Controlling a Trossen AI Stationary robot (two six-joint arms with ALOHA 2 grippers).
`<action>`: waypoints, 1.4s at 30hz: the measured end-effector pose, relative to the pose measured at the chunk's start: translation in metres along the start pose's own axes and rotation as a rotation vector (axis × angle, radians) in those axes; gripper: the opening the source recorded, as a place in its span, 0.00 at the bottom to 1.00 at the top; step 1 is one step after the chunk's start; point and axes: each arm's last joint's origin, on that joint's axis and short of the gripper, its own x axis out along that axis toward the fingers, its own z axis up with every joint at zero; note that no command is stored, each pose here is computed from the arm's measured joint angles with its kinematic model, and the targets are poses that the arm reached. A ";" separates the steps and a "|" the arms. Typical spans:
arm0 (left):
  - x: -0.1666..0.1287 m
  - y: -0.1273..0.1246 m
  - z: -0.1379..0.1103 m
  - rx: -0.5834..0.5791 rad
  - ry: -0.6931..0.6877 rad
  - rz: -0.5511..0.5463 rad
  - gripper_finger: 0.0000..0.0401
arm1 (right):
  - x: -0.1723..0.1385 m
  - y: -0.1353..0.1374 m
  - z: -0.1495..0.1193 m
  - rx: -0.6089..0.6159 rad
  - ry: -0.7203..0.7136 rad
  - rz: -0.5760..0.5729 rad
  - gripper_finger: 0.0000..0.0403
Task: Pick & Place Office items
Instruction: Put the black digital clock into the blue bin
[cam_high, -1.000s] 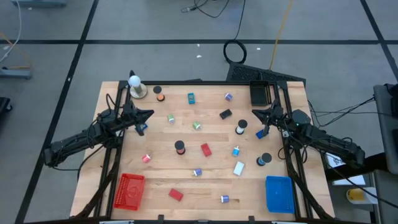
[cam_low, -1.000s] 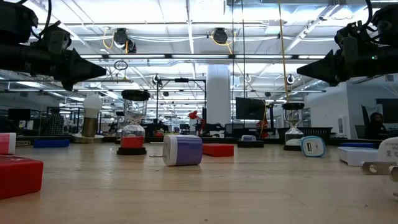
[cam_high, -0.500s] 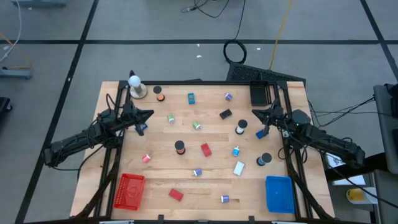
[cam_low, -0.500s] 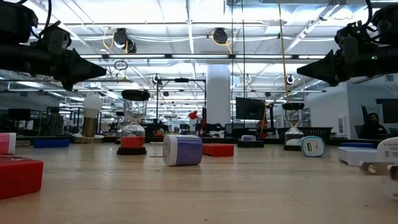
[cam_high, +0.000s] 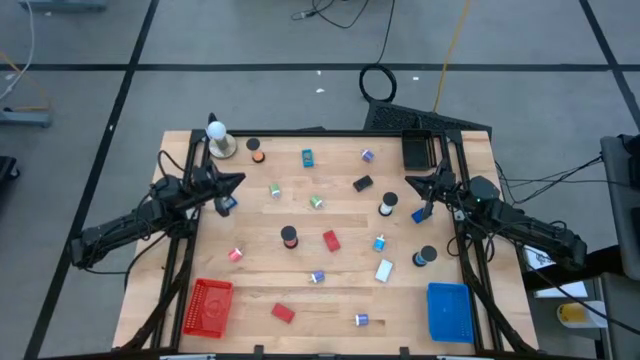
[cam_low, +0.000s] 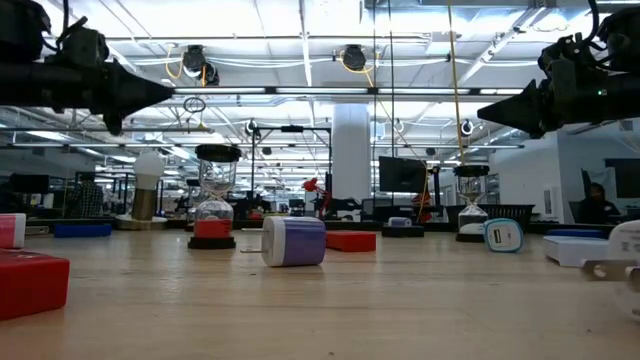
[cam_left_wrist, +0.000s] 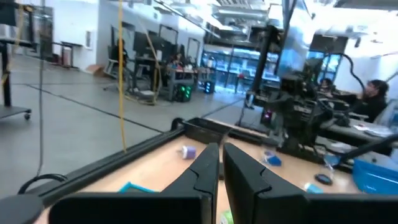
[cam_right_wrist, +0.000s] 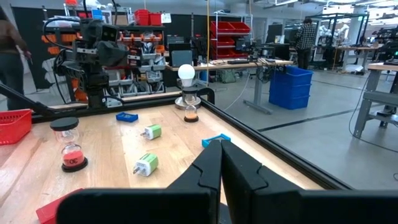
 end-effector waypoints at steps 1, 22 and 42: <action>0.000 0.000 0.000 0.007 -0.003 0.003 0.06 | 0.000 0.000 0.000 0.000 0.000 0.000 0.01; 0.019 0.002 -0.018 -0.004 0.186 -0.046 0.06 | 0.000 0.000 0.000 0.000 0.000 0.000 0.01; 0.038 0.000 -0.030 0.171 0.234 -0.197 0.06 | -0.002 0.004 0.032 0.215 -0.316 0.132 0.01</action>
